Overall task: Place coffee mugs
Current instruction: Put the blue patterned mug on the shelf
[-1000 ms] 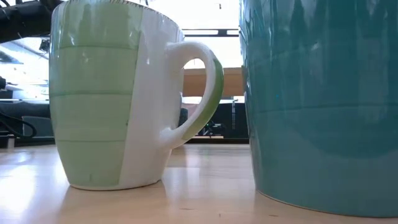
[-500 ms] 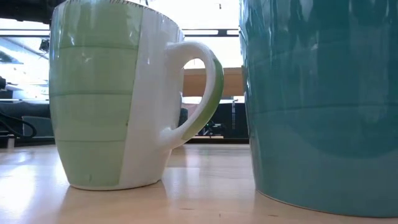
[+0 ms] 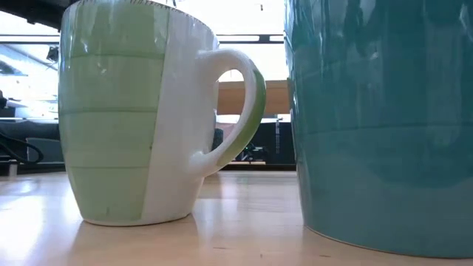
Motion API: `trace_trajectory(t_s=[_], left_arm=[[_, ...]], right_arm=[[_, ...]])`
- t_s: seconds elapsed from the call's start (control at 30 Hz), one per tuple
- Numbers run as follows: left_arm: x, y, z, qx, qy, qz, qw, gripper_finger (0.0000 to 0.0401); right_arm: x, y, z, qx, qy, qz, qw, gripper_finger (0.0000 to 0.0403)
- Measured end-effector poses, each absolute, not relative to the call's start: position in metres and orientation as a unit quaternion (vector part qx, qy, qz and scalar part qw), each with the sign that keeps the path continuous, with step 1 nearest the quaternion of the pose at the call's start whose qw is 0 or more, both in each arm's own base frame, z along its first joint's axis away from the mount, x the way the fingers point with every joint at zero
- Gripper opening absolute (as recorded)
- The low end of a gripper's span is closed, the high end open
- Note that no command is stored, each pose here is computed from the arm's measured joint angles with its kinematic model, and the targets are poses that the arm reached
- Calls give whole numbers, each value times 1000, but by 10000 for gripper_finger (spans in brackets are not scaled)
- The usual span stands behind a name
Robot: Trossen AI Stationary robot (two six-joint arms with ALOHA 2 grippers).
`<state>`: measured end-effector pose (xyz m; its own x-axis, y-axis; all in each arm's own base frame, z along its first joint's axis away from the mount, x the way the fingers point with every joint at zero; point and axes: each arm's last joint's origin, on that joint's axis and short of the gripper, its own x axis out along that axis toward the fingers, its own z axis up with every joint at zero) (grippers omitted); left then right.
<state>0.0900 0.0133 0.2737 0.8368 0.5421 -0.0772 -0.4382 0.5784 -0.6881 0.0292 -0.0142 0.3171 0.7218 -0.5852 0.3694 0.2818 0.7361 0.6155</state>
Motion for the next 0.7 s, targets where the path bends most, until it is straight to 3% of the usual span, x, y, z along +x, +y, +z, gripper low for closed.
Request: trace_trajectory(t_s=[0.2,0.5,0.7], left_arm=[[107,13,286,-362,15,311,879,89],[126,18,316,-292,210,389,848,91],[145,40,322,-296,305,374,824,92]], right_arm=[[23,-15,320,283,-212,-221,909,86],[31,-12,320,269,-190,-204,922,86],[52,-5,319,253,-155,-204,933,86]])
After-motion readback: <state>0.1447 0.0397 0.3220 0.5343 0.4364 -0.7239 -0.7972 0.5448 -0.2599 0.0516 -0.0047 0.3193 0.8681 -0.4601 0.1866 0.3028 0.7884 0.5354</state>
